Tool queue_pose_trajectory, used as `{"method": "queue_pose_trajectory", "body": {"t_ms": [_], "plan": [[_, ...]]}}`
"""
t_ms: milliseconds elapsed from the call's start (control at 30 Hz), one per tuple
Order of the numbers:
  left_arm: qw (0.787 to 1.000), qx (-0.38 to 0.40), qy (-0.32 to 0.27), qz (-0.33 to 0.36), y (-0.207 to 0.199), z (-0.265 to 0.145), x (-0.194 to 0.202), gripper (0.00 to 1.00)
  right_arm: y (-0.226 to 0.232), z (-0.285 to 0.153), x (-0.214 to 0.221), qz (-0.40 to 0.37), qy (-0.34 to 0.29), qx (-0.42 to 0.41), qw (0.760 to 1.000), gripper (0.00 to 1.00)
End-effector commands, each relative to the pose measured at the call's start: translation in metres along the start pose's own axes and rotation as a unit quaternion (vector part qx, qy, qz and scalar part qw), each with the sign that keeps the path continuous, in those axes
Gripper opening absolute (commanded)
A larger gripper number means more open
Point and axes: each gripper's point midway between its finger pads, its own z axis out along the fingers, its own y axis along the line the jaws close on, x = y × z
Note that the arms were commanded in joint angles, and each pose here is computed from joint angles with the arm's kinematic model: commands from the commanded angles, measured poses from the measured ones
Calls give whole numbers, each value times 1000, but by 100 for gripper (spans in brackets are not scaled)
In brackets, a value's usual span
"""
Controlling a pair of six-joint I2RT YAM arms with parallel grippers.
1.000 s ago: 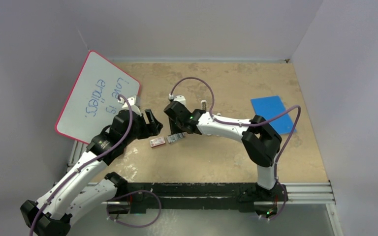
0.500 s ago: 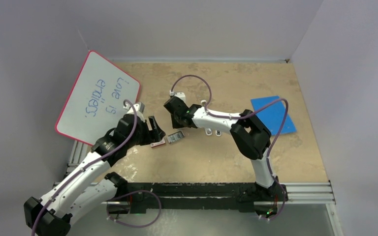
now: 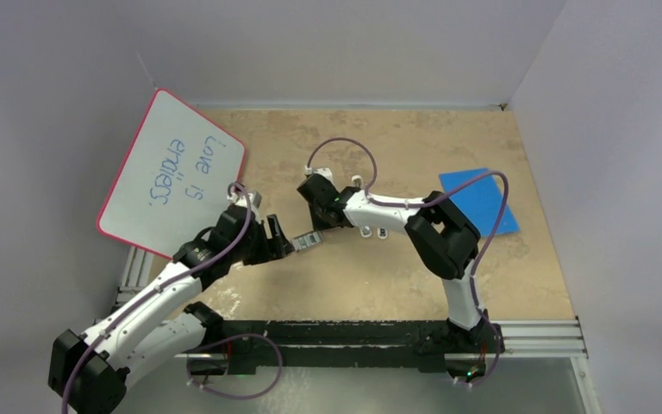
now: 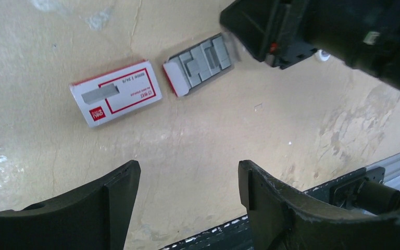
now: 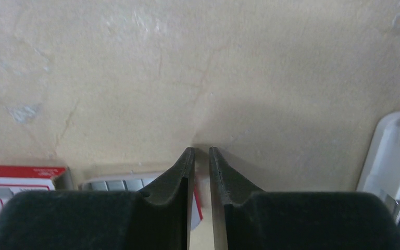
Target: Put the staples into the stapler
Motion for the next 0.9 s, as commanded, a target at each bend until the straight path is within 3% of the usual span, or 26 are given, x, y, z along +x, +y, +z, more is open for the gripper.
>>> {"method": "queue_pose_trajectory", "body": {"t_ms": [0, 433, 733, 867], "plan": [[999, 28, 13, -14, -7, 10, 7, 67, -9, -13, 22, -27, 24, -7, 999, 20], [998, 20, 47, -31, 6, 34, 31, 60, 14, -43, 54, -61, 33, -79, 994, 21], [999, -5, 22, -28, 13, 30, 20, 59, 16, -78, 9, -41, -47, -75, 995, 23], [999, -20, 5, -32, 16, 24, 13, 60, 37, -84, 8, -67, -53, -100, 991, 30]]}}
